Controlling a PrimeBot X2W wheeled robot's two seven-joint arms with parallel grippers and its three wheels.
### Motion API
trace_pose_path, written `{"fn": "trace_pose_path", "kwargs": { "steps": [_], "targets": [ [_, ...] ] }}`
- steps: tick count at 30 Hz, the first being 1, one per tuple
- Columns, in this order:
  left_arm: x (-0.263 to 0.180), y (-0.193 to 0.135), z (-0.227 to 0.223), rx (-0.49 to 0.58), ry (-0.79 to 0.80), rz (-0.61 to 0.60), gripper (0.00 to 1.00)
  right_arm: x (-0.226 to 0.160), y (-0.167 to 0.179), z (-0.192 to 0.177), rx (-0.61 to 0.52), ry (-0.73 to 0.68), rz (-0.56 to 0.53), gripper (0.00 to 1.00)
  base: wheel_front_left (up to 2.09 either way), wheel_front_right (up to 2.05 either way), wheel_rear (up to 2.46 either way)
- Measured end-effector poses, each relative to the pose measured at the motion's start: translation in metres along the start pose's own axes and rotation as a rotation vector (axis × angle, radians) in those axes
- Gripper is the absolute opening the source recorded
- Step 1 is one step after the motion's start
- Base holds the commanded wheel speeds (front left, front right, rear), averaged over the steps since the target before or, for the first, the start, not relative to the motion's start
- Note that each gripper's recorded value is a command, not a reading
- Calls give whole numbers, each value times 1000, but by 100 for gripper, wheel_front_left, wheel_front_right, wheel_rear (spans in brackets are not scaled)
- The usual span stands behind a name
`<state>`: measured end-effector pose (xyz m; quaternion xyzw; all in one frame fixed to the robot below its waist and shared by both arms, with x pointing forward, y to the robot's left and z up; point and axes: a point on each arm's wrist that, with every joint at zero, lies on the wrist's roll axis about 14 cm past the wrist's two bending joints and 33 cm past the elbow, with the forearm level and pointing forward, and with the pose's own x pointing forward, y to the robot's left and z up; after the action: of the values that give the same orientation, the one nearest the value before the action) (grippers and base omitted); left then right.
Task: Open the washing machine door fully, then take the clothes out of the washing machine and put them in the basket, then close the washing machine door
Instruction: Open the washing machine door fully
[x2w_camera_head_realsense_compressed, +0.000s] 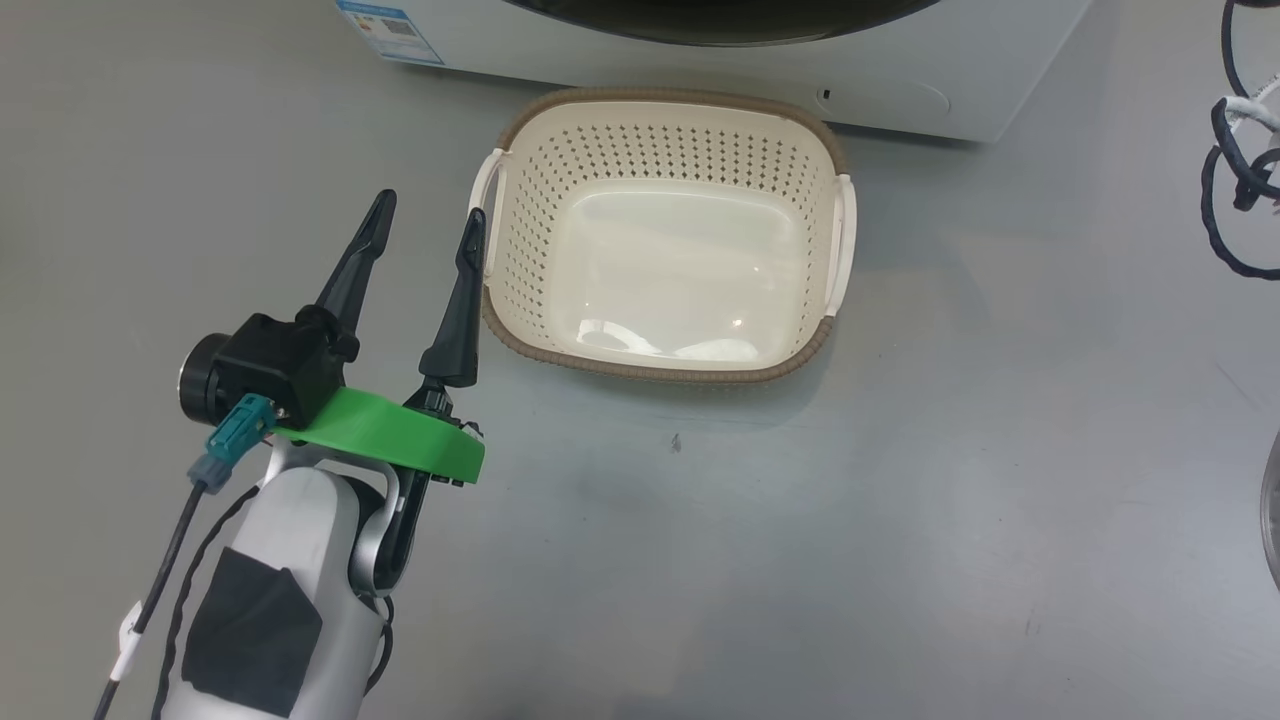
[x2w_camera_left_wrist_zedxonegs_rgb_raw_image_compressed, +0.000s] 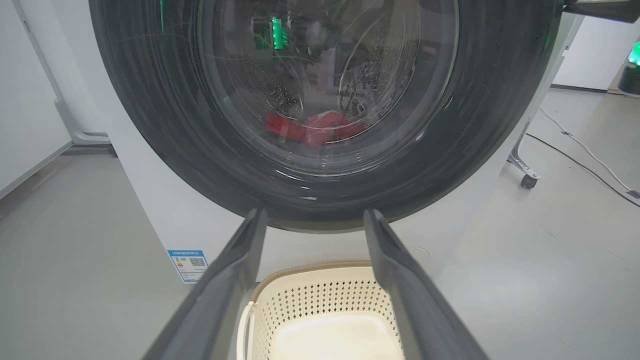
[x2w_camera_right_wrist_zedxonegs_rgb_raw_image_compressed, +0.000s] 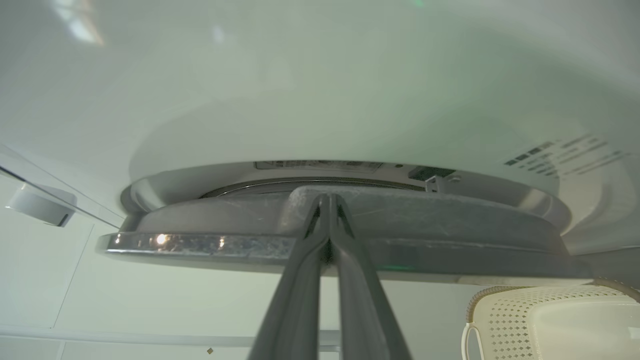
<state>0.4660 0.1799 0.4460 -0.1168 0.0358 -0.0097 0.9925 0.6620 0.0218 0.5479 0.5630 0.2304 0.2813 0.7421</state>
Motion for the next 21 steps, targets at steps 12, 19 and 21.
{"fn": "trace_pose_path", "kwargs": {
  "steps": [12,19,21],
  "targets": [
    [-4,15,-2,18,10,38,100,24,-9,-5,32,33,-27,0,0,0,0],
    [-4,16,-2,19,12,42,100,26,-12,-5,40,56,-34,0,0,0,0],
    [-4,16,-2,19,11,42,100,26,-12,-6,40,68,-36,0,0,0,0]
  ]
}}
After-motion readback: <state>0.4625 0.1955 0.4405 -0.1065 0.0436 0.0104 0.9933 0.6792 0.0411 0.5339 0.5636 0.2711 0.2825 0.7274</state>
